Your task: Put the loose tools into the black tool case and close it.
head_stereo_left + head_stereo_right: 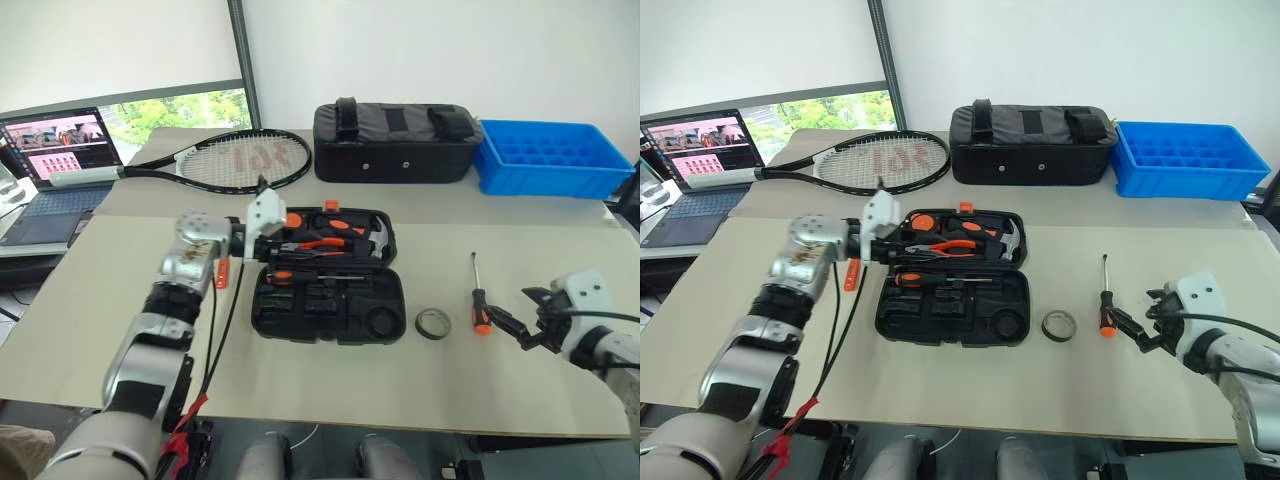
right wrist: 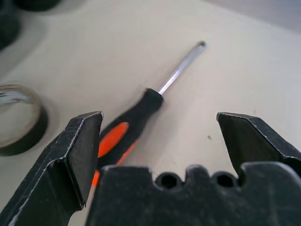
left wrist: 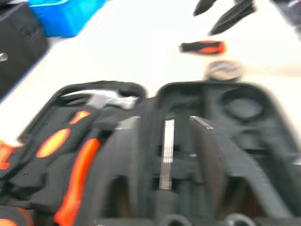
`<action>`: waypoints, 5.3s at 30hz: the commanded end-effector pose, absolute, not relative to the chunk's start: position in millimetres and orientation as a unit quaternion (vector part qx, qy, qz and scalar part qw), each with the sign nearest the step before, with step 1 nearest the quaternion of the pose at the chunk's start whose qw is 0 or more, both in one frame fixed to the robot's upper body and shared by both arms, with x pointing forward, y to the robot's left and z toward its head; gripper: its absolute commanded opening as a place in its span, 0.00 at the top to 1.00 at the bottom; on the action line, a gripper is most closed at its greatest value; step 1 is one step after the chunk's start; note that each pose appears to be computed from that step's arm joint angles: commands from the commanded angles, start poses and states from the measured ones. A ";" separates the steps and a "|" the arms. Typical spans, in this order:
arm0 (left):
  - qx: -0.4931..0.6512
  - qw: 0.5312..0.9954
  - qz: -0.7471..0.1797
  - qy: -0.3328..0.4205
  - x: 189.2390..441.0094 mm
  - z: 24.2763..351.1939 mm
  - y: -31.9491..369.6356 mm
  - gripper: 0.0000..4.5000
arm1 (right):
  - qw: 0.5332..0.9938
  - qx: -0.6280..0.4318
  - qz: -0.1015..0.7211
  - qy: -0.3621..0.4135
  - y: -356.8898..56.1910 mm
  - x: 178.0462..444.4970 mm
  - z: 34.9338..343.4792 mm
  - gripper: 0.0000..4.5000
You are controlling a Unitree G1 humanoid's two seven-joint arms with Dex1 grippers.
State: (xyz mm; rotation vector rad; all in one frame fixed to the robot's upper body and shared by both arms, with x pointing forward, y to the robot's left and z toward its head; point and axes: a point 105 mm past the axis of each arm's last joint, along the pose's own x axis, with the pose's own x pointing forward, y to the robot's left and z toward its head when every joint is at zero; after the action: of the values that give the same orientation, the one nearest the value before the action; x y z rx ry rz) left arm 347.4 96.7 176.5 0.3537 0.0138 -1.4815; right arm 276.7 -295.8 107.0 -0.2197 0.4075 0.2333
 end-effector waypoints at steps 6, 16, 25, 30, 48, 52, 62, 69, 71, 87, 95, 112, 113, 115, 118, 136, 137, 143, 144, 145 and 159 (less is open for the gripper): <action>0.186 0.666 -0.721 0.035 303.7 208.6 111.6 0.00 | 0.962 -0.093 0.097 0.237 -268.5 288.5 104.7 0.00; 0.214 0.669 -0.711 0.030 291.6 212.0 111.7 0.00 | 0.957 -0.095 0.036 0.272 -272.1 298.2 101.9 0.49; 0.200 0.730 -0.652 0.043 290.7 210.8 138.8 0.00 | 0.966 -0.179 0.084 0.165 -263.2 324.9 143.4 0.86; 0.183 0.775 -0.602 0.061 282.4 206.4 161.3 0.00 | 0.949 -0.224 0.193 0.112 -226.8 342.1 159.9 0.86; 0.156 0.830 -0.527 0.094 243.5 194.7 189.0 0.00 | 0.709 -0.363 0.604 0.044 -105.6 347.6 139.4 0.86; 0.157 0.832 -0.524 0.092 242.3 195.0 187.3 0.00 | 0.690 -0.383 0.612 0.048 -103.1 354.1 133.5 0.86; 0.159 0.829 -0.528 0.093 247.3 195.1 184.3 0.00 | 0.696 -0.357 0.622 0.041 -90.0 355.2 136.3 0.64; 0.165 0.823 -0.535 0.091 253.3 197.5 182.7 0.00 | 0.751 -0.309 0.580 0.054 -104.2 363.5 152.4 0.17; 0.166 0.820 -0.541 0.088 254.9 198.5 180.3 0.00 | 0.769 -0.288 0.568 0.050 -110.5 364.9 157.8 0.01; 0.172 0.804 -0.561 0.094 255.5 201.3 177.7 0.00 | 0.791 -0.162 0.590 -0.004 -89.8 354.3 132.3 0.97; 0.176 0.805 -0.558 0.097 254.8 201.1 180.3 0.00 | 0.763 -0.237 0.599 0.062 -93.8 352.5 95.0 0.99; 0.152 0.849 -0.498 0.093 267.2 189.2 196.5 0.00 | 0.782 -0.251 0.570 0.031 -91.7 360.2 107.1 0.99; 0.149 0.856 -0.487 0.092 269.6 187.9 199.1 0.00 | 0.785 -0.244 0.570 0.015 -91.9 360.6 115.2 0.99; 0.149 0.872 -0.457 0.096 276.0 180.6 204.7 0.00 | 0.790 -0.212 0.575 -0.013 -93.7 358.7 132.8 0.99; 0.176 0.894 -0.402 0.096 289.5 171.3 212.7 0.00 | 0.800 -0.173 0.574 -0.031 -98.1 358.0 150.8 0.99; 0.051 0.988 -0.053 0.139 367.6 126.2 218.8 0.00 | 0.788 -0.171 0.591 -0.032 -178.7 324.0 199.3 0.02; 0.047 0.988 -0.048 0.141 368.5 125.4 218.4 0.00 | 0.787 -0.171 0.591 -0.032 -179.8 323.8 199.7 0.02; 0.043 0.982 -0.020 0.184 374.3 103.5 212.9 0.00 | 0.795 -0.189 0.575 -0.023 -199.0 326.5 205.2 0.02; 0.029 0.981 -0.014 0.191 374.2 100.3 213.0 0.00 | 0.795 -0.190 0.575 -0.024 -200.8 326.2 207.1 0.02; 0.020 0.980 -0.010 0.195 374.2 97.8 213.0 0.00 | 0.796 -0.190 0.574 -0.026 -202.1 326.1 208.7 0.02; -0.009 0.984 0.017 0.178 376.5 95.7 216.4 0.85 | 0.809 -0.206 0.549 -0.023 -216.0 328.0 210.8 0.00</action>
State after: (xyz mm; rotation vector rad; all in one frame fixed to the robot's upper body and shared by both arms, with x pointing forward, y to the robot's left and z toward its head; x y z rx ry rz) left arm 372.5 210.6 84.5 -0.0157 0.4287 0.0049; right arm 329.1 -210.5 192.7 -0.4027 0.0180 1.2100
